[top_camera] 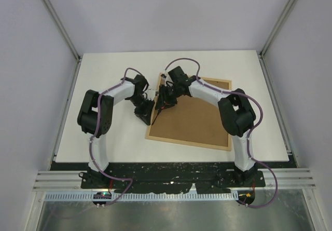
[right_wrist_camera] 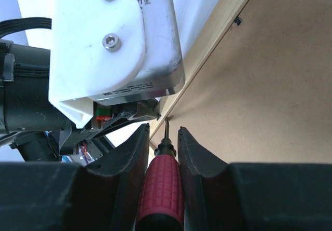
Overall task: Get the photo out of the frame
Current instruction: Release the photo frame item from the photo frame, then adjust the photo frame item on the photo frame.
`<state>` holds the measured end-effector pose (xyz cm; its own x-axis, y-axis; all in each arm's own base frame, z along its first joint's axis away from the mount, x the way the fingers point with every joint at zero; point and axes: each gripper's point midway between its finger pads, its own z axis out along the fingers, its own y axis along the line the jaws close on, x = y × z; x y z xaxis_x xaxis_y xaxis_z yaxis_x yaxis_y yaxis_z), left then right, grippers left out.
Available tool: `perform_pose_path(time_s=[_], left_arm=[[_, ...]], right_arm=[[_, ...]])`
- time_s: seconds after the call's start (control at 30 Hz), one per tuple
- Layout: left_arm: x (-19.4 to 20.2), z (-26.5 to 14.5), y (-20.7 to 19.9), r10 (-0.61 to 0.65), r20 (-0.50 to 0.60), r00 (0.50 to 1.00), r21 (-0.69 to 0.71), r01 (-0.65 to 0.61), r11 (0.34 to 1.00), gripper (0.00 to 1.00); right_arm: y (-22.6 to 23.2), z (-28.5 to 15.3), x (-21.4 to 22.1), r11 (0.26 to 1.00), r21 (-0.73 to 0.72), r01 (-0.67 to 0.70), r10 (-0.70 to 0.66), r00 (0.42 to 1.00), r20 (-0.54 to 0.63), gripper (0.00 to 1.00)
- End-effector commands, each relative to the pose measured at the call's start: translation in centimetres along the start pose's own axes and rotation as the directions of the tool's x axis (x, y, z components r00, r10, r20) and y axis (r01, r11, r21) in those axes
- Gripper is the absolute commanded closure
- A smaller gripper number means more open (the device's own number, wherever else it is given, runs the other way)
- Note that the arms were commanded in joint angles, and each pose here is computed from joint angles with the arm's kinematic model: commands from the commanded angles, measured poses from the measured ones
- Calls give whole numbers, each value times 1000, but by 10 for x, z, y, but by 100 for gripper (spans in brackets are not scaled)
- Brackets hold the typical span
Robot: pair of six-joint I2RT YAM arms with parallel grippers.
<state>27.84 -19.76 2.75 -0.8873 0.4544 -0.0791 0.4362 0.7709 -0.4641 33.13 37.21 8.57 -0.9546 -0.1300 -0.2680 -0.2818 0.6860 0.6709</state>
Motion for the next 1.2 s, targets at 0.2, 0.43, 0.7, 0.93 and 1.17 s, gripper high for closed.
perform_pose_path(time_s=[0.2,0.43,0.7,0.93,1.17], left_arm=[[-21,-6,-23,75,95,993,47,-79,996,59],[-19,3,-11,69,46,997,-27,-68,997,56],[-18,15,-4,66,-16,998,-96,-67,993,58],[-16,21,-1,69,-51,996,-158,-77,984,60],[-16,25,-11,125,-80,989,-212,-140,967,56]], right_arm=[[0,-83,-20,925,-380,15,-31,999,-37,92],[-36,-96,-12,932,-358,65,-78,997,-23,92],[-81,-67,8,972,-235,25,-35,999,-41,92],[-98,-63,9,989,-143,45,-43,999,11,92],[-107,-64,6,996,-76,50,-47,998,38,92]])
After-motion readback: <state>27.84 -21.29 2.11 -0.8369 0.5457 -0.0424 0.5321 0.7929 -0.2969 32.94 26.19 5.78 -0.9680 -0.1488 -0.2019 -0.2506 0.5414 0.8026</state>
